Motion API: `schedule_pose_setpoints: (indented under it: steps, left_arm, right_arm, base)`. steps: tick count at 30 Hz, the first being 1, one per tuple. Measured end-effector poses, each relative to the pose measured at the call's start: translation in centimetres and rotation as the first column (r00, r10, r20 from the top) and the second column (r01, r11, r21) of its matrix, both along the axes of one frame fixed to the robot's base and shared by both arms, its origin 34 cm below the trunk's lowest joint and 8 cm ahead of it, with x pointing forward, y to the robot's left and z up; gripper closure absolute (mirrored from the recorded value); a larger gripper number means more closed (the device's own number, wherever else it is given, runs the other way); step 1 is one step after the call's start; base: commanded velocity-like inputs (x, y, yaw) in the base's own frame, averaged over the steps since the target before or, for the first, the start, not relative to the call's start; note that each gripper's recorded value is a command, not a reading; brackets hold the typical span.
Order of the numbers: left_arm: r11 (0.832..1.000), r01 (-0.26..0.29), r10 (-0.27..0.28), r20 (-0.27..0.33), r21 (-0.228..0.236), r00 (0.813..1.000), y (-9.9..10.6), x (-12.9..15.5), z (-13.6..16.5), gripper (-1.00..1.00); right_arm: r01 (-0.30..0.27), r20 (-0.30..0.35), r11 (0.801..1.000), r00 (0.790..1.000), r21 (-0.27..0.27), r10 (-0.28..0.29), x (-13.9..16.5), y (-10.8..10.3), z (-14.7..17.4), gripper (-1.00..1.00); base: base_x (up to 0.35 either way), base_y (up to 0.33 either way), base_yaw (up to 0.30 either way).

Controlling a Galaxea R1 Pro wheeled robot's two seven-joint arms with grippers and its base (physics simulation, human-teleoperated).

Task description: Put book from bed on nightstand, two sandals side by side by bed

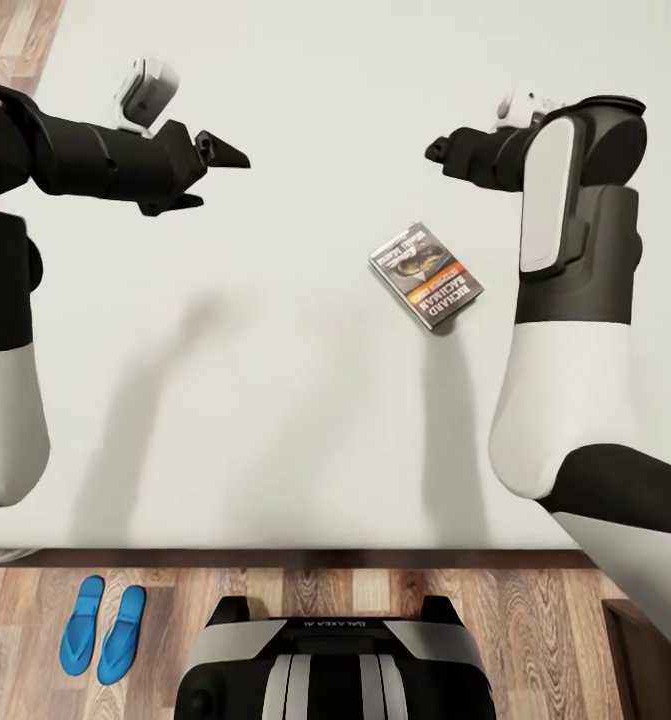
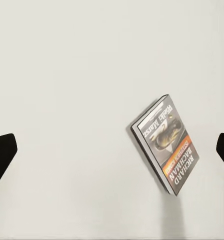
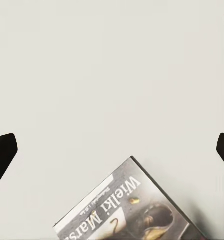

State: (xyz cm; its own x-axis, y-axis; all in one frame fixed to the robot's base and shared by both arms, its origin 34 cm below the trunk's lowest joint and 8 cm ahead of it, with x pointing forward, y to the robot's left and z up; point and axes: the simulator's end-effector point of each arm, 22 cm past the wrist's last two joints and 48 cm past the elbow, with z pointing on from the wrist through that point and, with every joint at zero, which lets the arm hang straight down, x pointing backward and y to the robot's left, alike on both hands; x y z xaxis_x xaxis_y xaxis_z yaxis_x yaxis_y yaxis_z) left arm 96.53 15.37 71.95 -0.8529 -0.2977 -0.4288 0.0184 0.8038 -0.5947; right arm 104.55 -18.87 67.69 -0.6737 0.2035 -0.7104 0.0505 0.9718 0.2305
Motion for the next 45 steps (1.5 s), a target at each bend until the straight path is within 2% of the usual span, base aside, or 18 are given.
schedule_pose_setpoints:
  steps: [2, 5, 10, 14, 19, 25, 31, 40, 45]
  left_arm:
    - [1.000, 0.007, -0.007, -0.004, -0.005, 1.000, -0.5, -0.5, 0.4, -1.00]
    - [1.000, 0.005, -0.004, -0.014, 0.013, 1.000, -0.7, -0.9, 0.5, -1.00]
    - [0.995, 0.016, -0.010, -0.057, 0.096, 0.998, -0.8, -2.4, -1.1, -1.00]
    - [0.993, 0.029, -0.019, -0.087, 0.116, 0.996, -1.4, -3.4, -1.8, -1.00]
    - [0.993, 0.049, -0.034, -0.139, 0.111, 0.990, -2.1, -5.1, -2.7, -1.00]
    - [0.993, 0.055, -0.029, -0.236, 0.105, 0.971, -1.7, -8.4, -6.3, -1.00]
    - [0.994, 0.048, -0.018, -0.288, 0.097, 0.957, -1.2, -10.4, -8.1, -1.00]
    - [0.996, 0.046, -0.022, -0.292, 0.077, 0.956, -2.0, -10.9, -7.5, -1.00]
    - [0.997, 0.044, -0.027, -0.264, 0.062, 0.964, -2.6, -10.1, -5.9, -1.00]
  right_arm:
    - [0.005, 0.018, 1.000, 1.000, -0.001, -0.005, -0.2, -0.2, 0.7, -1.00]
    - [0.009, 0.026, 1.000, 1.000, -0.002, -0.008, -0.5, -0.4, 1.0, -1.00]
    - [0.011, 0.018, 1.000, 1.000, -0.005, -0.011, -1.5, -0.5, 0.5, -1.00]
    - [0.012, 0.014, 1.000, 1.000, -0.006, -0.012, -1.9, -0.5, 0.4, -1.00]
    - [0.014, 0.015, 1.000, 1.000, -0.006, -0.014, -2.2, -0.6, 0.6, -1.00]
    - [0.016, 0.010, 1.000, 1.000, -0.011, -0.016, -2.8, -0.7, 0.5, -1.00]
    - [0.019, 0.022, 1.000, 1.000, -0.013, -0.019, -3.0, -0.9, 1.3, -1.00]
    - [0.022, 0.030, 1.000, 0.999, -0.017, -0.021, -3.3, -0.9, 2.1, -1.00]
    - [0.025, 0.034, 0.999, 0.999, -0.025, -0.024, -3.4, -1.1, 2.6, -1.00]
  base:
    - [0.000, 0.000, 0.000]
    - [0.000, 0.000, 0.000]
    - [0.000, 0.000, 0.000]
    - [0.000, 0.000, 0.000]
    - [0.000, 0.000, 0.000]
    - [0.000, 0.000, 0.000]
    - [0.000, 0.000, 0.000]
    - [0.000, 0.000, 0.000]
    - [0.000, 0.000, 0.000]
